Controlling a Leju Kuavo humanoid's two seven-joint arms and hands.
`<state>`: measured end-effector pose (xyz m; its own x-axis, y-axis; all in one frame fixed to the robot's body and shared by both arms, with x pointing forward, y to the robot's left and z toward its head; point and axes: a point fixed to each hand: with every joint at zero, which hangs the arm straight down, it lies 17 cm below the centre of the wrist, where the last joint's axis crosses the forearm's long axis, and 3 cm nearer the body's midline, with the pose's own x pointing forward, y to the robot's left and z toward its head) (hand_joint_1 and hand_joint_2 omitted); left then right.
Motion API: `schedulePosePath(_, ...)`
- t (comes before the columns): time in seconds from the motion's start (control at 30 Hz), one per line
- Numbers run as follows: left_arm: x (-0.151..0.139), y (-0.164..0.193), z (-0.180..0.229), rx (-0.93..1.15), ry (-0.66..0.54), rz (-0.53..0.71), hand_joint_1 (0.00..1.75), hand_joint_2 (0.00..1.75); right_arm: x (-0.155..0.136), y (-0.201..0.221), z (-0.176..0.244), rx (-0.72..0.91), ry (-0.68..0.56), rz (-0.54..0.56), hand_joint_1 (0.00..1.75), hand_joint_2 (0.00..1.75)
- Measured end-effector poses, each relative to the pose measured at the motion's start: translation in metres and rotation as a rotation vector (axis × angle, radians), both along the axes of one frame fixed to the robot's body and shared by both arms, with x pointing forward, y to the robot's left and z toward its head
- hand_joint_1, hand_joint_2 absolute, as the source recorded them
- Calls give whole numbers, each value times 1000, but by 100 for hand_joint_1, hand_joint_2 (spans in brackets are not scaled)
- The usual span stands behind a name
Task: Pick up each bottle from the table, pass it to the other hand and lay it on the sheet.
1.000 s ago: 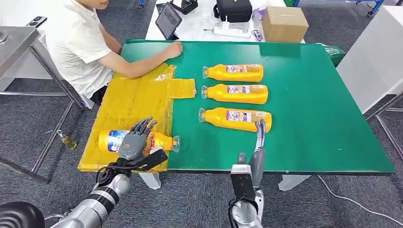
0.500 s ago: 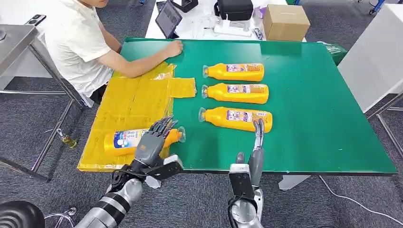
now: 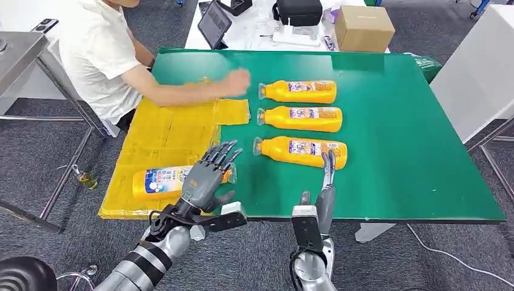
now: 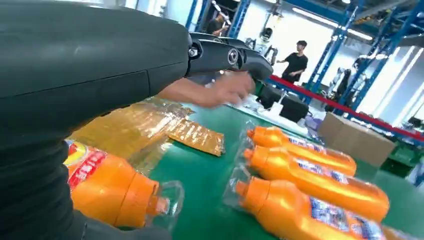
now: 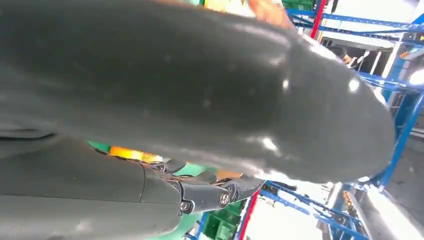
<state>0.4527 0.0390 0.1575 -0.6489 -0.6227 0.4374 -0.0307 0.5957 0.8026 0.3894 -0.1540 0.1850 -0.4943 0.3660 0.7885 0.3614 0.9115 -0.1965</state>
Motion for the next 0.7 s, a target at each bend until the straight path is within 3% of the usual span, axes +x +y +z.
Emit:
schedulePosePath(0.13,-22,-5,17,-216,71,-83,0,175,-3,0,0,-30,-5,-5,0,0)
schedulePosePath(0.17,-27,-5,24,-279,81,-99,0,175,-4,-2,-1,-36,-5,-8,0,175)
schedulePosePath(0.27,-41,4,48,-562,152,-128,0,175,-6,0,-1,-91,-14,-7,0,175)
schedulePosePath(0.4,-58,36,69,-968,230,-79,0,175,-7,-8,-5,-285,-34,-46,0,175)
schedulePosePath(0.7,-76,66,58,-1106,271,10,0,175,-1,-45,-21,-561,-18,-140,0,175)
